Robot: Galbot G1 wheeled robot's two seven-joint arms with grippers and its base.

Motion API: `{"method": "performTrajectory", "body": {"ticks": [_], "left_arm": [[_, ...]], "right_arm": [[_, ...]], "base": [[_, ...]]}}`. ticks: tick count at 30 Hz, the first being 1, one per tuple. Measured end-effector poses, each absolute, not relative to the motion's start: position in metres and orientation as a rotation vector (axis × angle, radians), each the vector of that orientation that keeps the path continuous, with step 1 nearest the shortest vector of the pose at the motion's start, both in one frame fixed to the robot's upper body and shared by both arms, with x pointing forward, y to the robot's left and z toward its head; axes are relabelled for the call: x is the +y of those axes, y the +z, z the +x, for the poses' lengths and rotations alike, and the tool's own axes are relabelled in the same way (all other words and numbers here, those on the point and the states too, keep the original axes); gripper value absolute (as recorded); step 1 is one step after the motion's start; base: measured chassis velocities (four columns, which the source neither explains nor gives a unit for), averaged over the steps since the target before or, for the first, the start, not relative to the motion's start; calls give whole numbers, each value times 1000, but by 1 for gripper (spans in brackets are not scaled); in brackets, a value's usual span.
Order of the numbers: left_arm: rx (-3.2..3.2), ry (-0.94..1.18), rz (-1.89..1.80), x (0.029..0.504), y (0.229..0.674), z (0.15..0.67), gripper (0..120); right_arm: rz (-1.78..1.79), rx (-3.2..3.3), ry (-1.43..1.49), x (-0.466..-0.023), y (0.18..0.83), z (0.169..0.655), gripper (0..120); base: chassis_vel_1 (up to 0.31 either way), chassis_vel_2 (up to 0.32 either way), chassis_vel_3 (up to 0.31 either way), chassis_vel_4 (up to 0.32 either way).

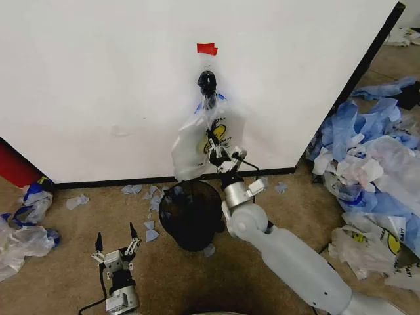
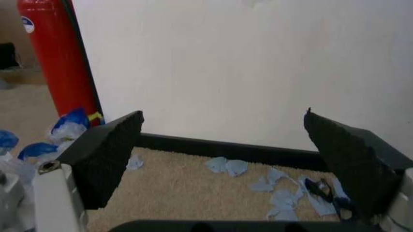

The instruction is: Pick up the garbage bag from the wall and place it over the trash bin.

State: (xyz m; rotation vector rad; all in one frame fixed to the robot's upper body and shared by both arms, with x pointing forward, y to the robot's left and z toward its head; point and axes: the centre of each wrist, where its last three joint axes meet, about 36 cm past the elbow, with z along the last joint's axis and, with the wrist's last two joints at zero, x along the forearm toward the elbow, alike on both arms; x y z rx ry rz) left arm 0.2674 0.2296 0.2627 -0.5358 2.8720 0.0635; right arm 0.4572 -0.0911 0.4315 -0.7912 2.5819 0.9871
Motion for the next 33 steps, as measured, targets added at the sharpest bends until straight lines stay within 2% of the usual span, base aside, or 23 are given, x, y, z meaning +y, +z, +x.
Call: {"method": "performTrajectory", "body": {"ticks": [33], "left_arm": [[2865, 88, -527, 247, 267, 270, 98]], "right_arm": [[-866, 2634, 860, -156, 403, 341, 0]], "base": [[0, 0, 0, 0]]}}
